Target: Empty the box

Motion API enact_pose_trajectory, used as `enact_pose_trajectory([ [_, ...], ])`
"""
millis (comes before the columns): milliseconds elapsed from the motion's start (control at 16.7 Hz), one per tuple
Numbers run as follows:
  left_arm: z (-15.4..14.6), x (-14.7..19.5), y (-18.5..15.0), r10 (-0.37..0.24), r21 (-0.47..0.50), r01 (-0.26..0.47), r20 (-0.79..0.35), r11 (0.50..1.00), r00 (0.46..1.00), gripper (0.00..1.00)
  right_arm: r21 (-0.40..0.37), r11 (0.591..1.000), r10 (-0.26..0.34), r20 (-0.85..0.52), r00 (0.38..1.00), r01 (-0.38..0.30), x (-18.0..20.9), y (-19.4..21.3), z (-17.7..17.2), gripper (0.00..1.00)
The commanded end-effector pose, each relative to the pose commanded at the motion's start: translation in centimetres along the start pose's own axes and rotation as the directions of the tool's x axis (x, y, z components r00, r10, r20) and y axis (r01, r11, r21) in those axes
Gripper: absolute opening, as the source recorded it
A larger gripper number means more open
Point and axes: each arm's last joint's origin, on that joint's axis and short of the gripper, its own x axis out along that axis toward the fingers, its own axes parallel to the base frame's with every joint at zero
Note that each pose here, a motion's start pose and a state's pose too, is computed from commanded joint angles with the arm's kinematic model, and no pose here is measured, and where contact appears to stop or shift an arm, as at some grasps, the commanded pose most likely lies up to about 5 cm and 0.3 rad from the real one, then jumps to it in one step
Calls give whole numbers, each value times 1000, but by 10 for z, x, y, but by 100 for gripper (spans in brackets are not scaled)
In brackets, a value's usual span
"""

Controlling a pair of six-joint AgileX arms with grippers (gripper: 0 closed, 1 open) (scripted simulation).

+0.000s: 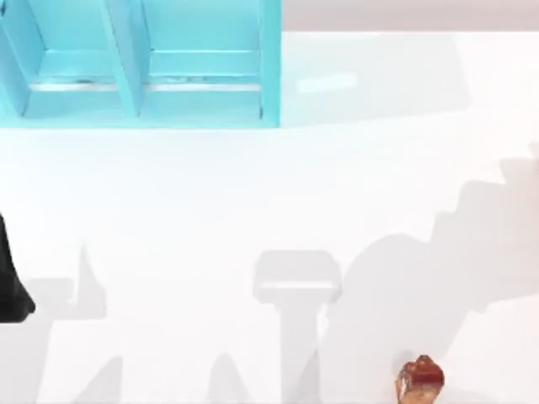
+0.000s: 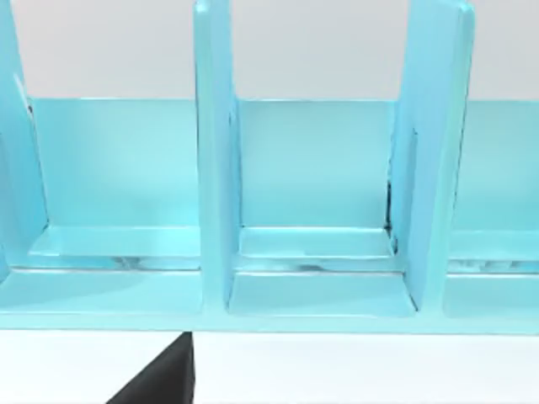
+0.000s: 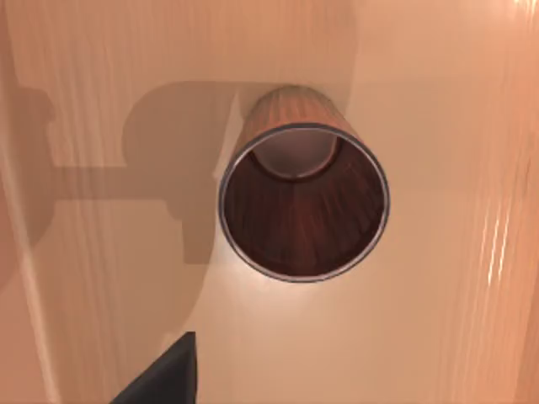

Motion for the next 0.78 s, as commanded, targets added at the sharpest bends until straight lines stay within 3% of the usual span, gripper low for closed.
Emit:
enact_pose_trajectory([
  [240, 0, 0, 0, 0, 0, 0, 0, 1000, 1000, 100, 0, 1000, 1, -2, 1000, -1, 11, 1, 1, 100],
  [780, 0, 0, 0, 0, 0, 0, 0, 1000, 1000, 100, 0, 1000, -1, 2, 1000, 1, 96, 0, 1, 100],
])
